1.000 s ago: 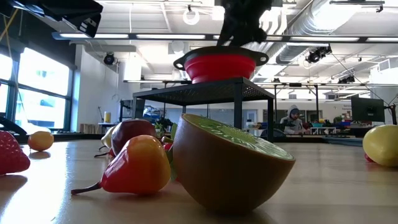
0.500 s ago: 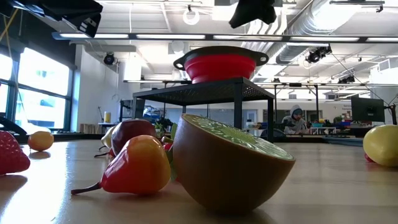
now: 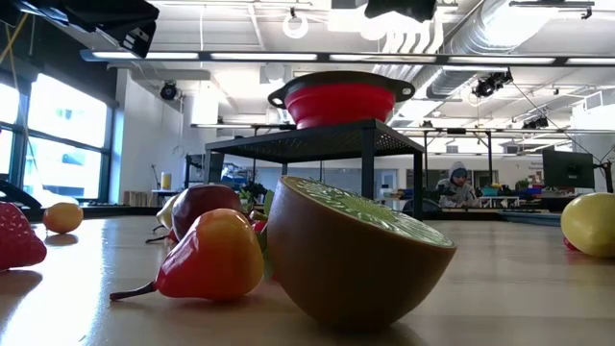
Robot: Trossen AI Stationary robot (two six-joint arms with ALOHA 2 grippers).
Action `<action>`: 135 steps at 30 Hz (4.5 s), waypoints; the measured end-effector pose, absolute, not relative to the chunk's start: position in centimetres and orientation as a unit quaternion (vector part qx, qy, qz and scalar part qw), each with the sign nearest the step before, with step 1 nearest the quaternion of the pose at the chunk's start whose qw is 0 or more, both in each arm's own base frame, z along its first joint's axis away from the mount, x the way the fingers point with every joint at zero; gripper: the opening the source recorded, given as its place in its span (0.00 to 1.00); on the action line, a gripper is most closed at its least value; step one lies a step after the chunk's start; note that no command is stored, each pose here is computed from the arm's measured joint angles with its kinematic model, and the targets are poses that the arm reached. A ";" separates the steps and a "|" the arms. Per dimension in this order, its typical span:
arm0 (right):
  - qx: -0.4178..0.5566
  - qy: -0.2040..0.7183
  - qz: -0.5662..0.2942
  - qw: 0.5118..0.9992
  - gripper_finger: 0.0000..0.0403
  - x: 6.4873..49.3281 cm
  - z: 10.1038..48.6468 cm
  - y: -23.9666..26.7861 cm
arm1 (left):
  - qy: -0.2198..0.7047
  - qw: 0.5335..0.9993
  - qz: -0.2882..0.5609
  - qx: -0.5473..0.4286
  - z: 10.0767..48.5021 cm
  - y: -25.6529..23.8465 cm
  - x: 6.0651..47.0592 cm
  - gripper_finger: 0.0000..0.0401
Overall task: Pick & Place Fruit
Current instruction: Put the strawberry into the strainer bowl on the shelf
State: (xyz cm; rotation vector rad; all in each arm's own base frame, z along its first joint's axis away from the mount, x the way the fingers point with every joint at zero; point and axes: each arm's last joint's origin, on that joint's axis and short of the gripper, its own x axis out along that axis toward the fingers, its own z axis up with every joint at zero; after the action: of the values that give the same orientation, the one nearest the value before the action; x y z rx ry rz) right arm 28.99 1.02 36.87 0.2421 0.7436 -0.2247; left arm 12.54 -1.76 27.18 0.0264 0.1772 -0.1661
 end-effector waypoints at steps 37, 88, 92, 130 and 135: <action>0.275 0.412 -0.197 0.846 0.01 26.1 33.3 9.3 | 0.134 0.988 -0.080 -0.009 26.4 -1.7 12.3 0.05; 0.329 0.638 -0.230 0.657 0.47 22.5 22.7 8.0 | 0.133 0.988 -0.079 -0.009 26.4 -1.7 12.4 0.05; 0.331 0.631 -0.227 0.664 0.47 22.7 22.6 8.1 | 0.134 0.988 -0.079 -0.009 26.4 -1.7 12.3 0.05; 0.324 0.637 -0.198 0.671 0.40 21.3 17.5 8.8 | 0.133 0.988 -0.079 -0.011 26.4 -1.7 12.4 0.05; 0.312 0.640 -0.196 0.675 0.40 21.3 17.4 8.9 | 0.134 0.988 -0.079 -0.011 26.4 -1.7 12.4 0.05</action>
State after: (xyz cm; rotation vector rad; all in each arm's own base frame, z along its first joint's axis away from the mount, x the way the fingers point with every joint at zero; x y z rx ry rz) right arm 21.26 8.92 17.35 0.7010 1.4387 -0.4420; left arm 12.36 -1.73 26.36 -0.0220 0.2681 -0.1591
